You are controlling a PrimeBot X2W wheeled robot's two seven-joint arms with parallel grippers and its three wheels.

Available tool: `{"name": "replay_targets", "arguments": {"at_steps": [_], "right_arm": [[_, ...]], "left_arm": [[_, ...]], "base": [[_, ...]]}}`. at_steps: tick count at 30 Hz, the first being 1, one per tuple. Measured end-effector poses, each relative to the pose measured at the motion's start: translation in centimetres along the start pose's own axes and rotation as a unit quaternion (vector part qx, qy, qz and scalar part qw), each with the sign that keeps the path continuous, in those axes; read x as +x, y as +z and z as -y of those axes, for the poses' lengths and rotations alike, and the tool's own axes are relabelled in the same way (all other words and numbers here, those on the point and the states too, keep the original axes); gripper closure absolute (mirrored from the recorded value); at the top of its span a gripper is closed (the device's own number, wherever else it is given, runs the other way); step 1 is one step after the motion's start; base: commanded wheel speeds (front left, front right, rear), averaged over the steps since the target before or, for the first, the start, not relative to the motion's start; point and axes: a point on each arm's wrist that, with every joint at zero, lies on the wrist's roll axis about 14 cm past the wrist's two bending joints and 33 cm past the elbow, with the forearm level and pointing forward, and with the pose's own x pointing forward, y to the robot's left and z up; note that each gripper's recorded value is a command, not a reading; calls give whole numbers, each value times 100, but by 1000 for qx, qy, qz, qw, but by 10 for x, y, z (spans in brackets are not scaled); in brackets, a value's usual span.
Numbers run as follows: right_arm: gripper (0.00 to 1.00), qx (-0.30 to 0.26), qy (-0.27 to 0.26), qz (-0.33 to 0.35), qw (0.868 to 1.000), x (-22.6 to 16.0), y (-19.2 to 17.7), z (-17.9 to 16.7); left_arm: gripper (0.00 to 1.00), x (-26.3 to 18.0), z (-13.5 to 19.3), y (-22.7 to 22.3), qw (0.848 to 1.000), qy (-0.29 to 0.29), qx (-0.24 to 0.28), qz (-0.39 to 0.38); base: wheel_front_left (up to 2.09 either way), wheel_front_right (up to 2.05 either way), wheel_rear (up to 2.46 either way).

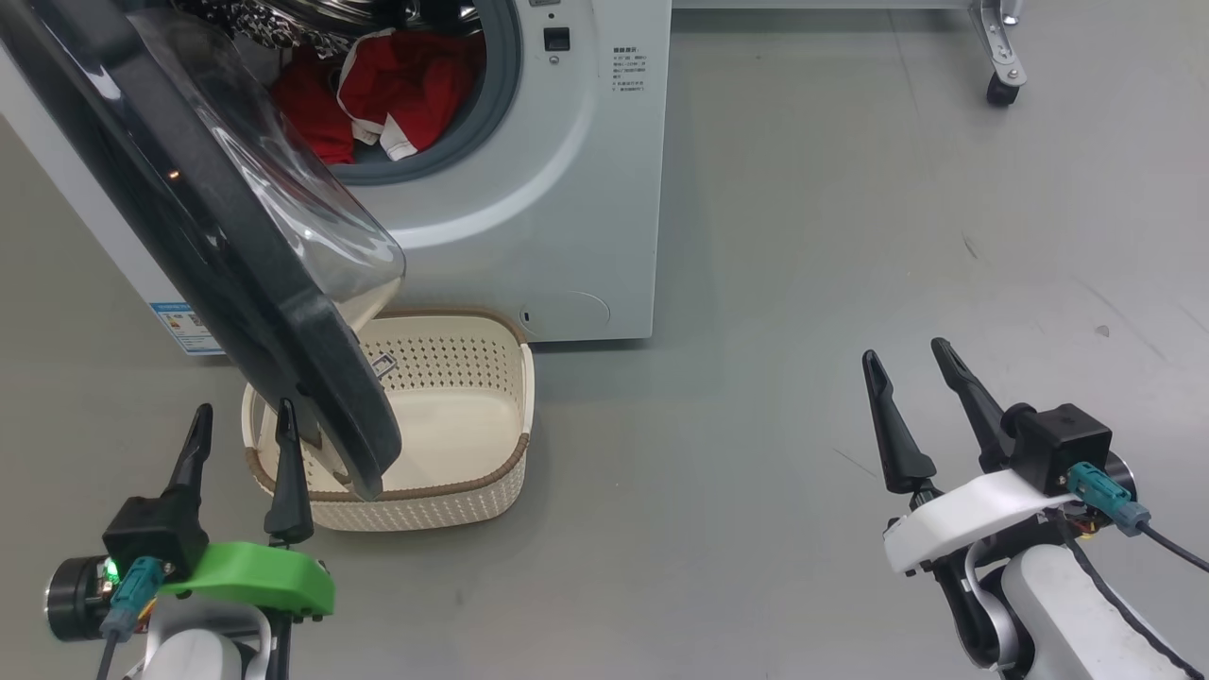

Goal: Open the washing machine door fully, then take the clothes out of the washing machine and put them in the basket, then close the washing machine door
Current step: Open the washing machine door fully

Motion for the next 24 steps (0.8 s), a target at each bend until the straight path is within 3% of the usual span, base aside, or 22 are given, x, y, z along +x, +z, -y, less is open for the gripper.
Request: {"name": "replay_targets", "arguments": {"at_steps": [24], "right_arm": [[0, 5, -26, -10, 1000, -26, -15, 0]], "left_arm": [[0, -12, 4, -18, 1000, -10, -2, -29]], "base": [[0, 0, 0]]}}
